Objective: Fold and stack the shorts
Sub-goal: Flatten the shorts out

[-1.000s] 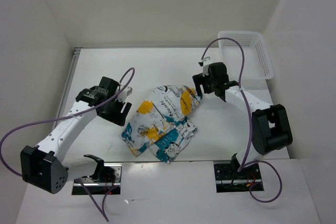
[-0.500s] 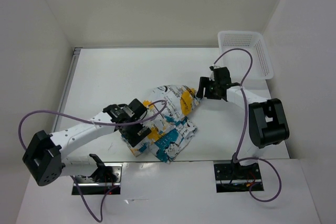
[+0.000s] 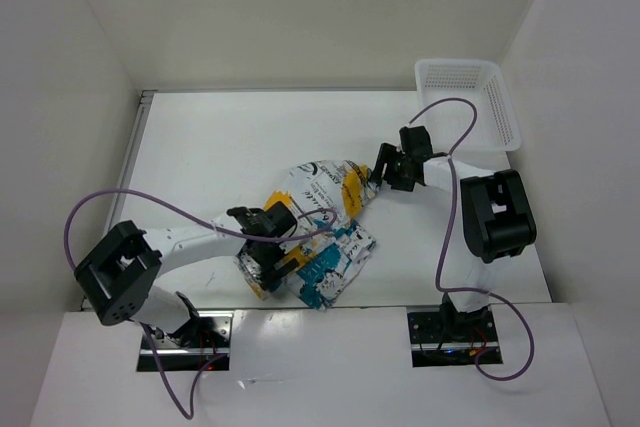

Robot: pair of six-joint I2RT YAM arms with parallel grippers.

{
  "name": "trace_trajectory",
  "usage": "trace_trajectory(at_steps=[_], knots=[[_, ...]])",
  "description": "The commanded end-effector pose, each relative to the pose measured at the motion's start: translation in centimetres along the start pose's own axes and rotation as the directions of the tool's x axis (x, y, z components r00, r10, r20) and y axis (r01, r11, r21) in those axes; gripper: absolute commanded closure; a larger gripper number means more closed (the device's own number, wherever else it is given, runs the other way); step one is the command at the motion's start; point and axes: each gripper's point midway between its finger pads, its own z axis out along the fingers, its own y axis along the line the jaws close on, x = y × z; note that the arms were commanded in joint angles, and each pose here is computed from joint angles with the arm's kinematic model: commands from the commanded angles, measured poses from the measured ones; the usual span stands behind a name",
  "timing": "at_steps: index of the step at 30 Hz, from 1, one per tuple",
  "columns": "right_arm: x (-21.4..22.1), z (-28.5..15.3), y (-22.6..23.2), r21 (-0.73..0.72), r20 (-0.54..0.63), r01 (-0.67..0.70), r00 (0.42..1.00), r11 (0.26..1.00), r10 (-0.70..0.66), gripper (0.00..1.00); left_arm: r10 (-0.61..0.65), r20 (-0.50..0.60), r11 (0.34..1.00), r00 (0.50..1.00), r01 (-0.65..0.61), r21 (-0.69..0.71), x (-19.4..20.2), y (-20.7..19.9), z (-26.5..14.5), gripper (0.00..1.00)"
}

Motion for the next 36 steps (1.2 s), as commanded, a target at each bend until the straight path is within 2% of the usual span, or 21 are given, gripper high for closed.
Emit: trace_trajectory(at_steps=[1, 4, 7, 10, 13, 18, 20, 21, 24, 25, 26, 28, 30, 33, 34, 36], knots=[[-1.2, 0.6, 0.0, 0.010, 0.028, -0.048, 0.998, 0.999, 0.048, 0.25, 0.011, 0.022, 0.996, 1.000, -0.013, 0.083, -1.1, -1.5, -1.2, 0.02], [-1.6, 0.7, 0.2, 0.009, 0.030, -0.048, 0.998, 0.999, 0.048, 0.25, 0.030, 0.019, 0.995, 0.999, -0.032, 0.097, -1.6, -2.1, -2.3, 0.03], [-2.2, 0.7, 0.0, 0.025, 0.049, -0.037, 0.998, 0.999, 0.036, 0.27, 0.038, 0.119, 0.994, 0.992, -0.050, 0.101, -3.5, -2.4, -4.8, 0.03], [-1.5, 0.7, -0.3, 0.035, 0.032, -0.039, 0.999, 0.999, 0.038, 0.28, 0.073, 0.183, 0.992, 0.980, -0.091, 0.088, -3.6, -3.0, -6.4, 0.02], [-0.9, 0.4, -0.4, 0.042, 0.029, -0.022, 0.999, 0.999, 0.021, 0.28, 0.109, 0.099, 0.986, 0.989, -0.121, 0.116, -0.9, -4.1, -4.5, 0.02], [-0.9, 0.3, -1.6, 0.093, 0.051, 0.007, 0.999, 0.996, -0.012, 0.28, 0.112, 0.034, 0.976, 0.993, -0.116, 0.185, -0.6, -5.3, -2.0, 0.03], [-1.0, 0.3, -1.9, 0.106, 0.057, 0.018, 0.998, 0.994, -0.024, 0.28, 0.122, 0.029, 0.981, 0.992, -0.125, 0.146, -0.7, -4.9, -0.4, 0.05], [-1.5, 0.2, -1.9, 0.112, 0.070, 0.018, 0.997, 0.993, -0.026, 0.28, 0.124, -0.012, 0.985, 0.992, -0.121, 0.122, 0.2, -4.4, 0.8, 0.07], [-1.9, 0.2, -1.7, 0.109, 0.077, 0.029, 0.996, 0.994, -0.038, 0.28, 0.122, 0.026, 0.990, 0.992, -0.124, 0.067, -1.0, -3.6, 1.3, 0.13], [-1.9, 0.2, -1.7, 0.109, 0.078, 0.020, 0.997, 0.994, -0.029, 0.28, 0.122, 0.036, 0.991, 0.992, -0.124, 0.057, -1.3, -3.4, 1.3, 0.17], [-2.1, 0.2, -1.6, 0.104, 0.088, 0.020, 0.996, 0.994, -0.030, 0.28, 0.122, 0.025, 0.991, 0.992, -0.123, 0.042, -0.9, -3.1, 1.5, 0.27], [-1.9, 0.4, -1.7, 0.108, 0.080, 0.020, 0.996, 0.994, -0.029, 0.29, 0.122, 0.023, 0.991, 0.992, -0.123, 0.042, -0.9, -3.2, 1.7, 0.39], [-1.8, 0.7, -1.8, 0.108, 0.080, 0.020, 0.996, 0.994, -0.029, 0.35, 0.123, 0.014, 0.991, 0.992, -0.123, 0.043, -0.8, -3.2, 1.9, 0.49], [-1.7, 1.0, -1.7, 0.100, 0.076, 0.021, 0.997, 0.995, -0.028, 0.42, 0.124, -0.010, 0.991, 0.992, -0.123, 0.045, -0.6, -3.2, 2.2, 0.57], [-1.7, 1.0, -1.7, 0.100, 0.075, 0.021, 0.997, 0.995, -0.028, 0.54, 0.124, -0.001, 0.991, 0.992, -0.123, 0.044, -1.0, -3.2, 2.0, 0.69], [-1.7, 1.0, -1.7, 0.100, 0.075, 0.021, 0.997, 0.995, -0.028, 0.66, 0.123, -0.001, 0.991, 0.992, -0.123, 0.053, -0.9, -3.3, 2.0, 0.85]])
